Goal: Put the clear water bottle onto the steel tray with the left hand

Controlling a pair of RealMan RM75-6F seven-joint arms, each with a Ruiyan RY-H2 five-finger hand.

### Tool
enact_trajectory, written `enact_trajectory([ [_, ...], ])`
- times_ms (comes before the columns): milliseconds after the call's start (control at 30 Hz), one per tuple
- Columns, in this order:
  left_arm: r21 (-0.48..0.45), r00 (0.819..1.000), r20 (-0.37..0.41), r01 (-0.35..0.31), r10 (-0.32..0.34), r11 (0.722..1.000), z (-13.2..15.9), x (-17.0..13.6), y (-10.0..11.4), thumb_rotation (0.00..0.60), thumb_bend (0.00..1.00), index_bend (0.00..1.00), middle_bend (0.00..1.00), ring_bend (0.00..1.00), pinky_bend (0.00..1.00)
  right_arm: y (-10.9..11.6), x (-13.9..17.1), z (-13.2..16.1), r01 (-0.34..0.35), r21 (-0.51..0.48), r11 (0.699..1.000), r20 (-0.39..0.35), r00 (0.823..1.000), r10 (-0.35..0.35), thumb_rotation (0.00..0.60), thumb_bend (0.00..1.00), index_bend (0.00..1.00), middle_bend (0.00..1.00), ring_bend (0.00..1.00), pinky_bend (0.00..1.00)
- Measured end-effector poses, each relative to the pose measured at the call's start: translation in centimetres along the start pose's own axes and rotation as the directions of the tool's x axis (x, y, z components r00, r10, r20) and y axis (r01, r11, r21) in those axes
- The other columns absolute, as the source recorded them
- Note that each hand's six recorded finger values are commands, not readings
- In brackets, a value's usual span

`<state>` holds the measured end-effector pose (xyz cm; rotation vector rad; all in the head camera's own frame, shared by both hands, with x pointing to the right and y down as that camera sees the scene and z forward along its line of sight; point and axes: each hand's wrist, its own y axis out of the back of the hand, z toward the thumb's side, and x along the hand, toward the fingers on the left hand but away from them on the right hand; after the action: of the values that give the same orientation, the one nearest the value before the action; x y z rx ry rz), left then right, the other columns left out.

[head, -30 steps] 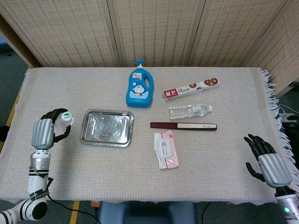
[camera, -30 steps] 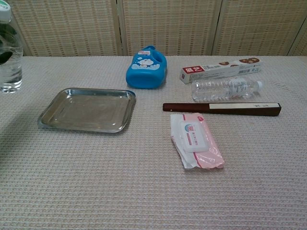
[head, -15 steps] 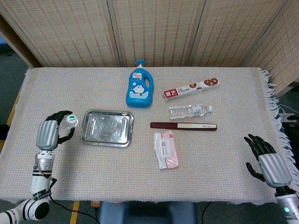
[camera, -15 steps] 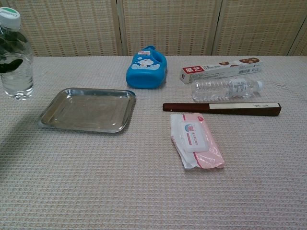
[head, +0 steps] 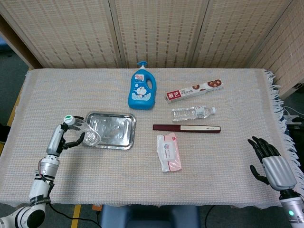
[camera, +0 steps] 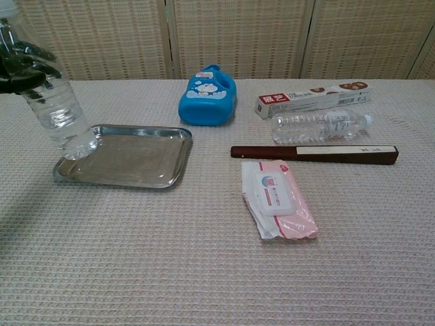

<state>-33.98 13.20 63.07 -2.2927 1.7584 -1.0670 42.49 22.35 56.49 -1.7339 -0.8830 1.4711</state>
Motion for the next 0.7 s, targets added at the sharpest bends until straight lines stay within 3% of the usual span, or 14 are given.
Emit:
enact_trajectory([
  [200, 0.058, 0.997, 0.074, -0.042, 0.038, 0.997, 3.6, 2.5, 1.3, 0.6, 0.44, 0.51, 0.59, 0.4, 0.49, -0.1, -0.1, 0.0, -0.008, 0.003, 1.0, 0.003, 1.0, 0.008, 0.6, 0.18, 0.0, 0.0, 0.0, 0.15],
  [333, 0.11, 0.996, 0.079, -0.053, 0.044, 0.992, 5.3, 3.1, 1.9, 0.6, 0.44, 0.51, 0.59, 0.4, 0.49, -0.1, -0.1, 0.0, -0.006, 0.001, 1.0, 0.002, 1.0, 0.006, 0.6, 0.18, 0.0, 0.0, 0.0, 0.15],
  [467, 0.133, 0.999, 0.025, -0.034, 0.031, 0.991, 3.7, 2.5, 1.6, 0.6, 0.44, 0.51, 0.59, 0.4, 0.49, -0.1, -0.1, 0.0, -0.006, 0.003, 1.0, 0.003, 1.0, 0.006, 0.6, 0.18, 0.0, 0.0, 0.0, 0.15],
  [700, 0.144, 0.996, -0.086, -0.018, 0.03, 0.989, -1.8, 2.2, 0.8, 0.6, 0.44, 0.51, 0.59, 0.4, 0.49, -0.3, -0.3, 0.0, -0.014, 0.01, 1.0, 0.004, 1.0, 0.013, 0.6, 0.18, 0.0, 0.0, 0.0, 0.15],
])
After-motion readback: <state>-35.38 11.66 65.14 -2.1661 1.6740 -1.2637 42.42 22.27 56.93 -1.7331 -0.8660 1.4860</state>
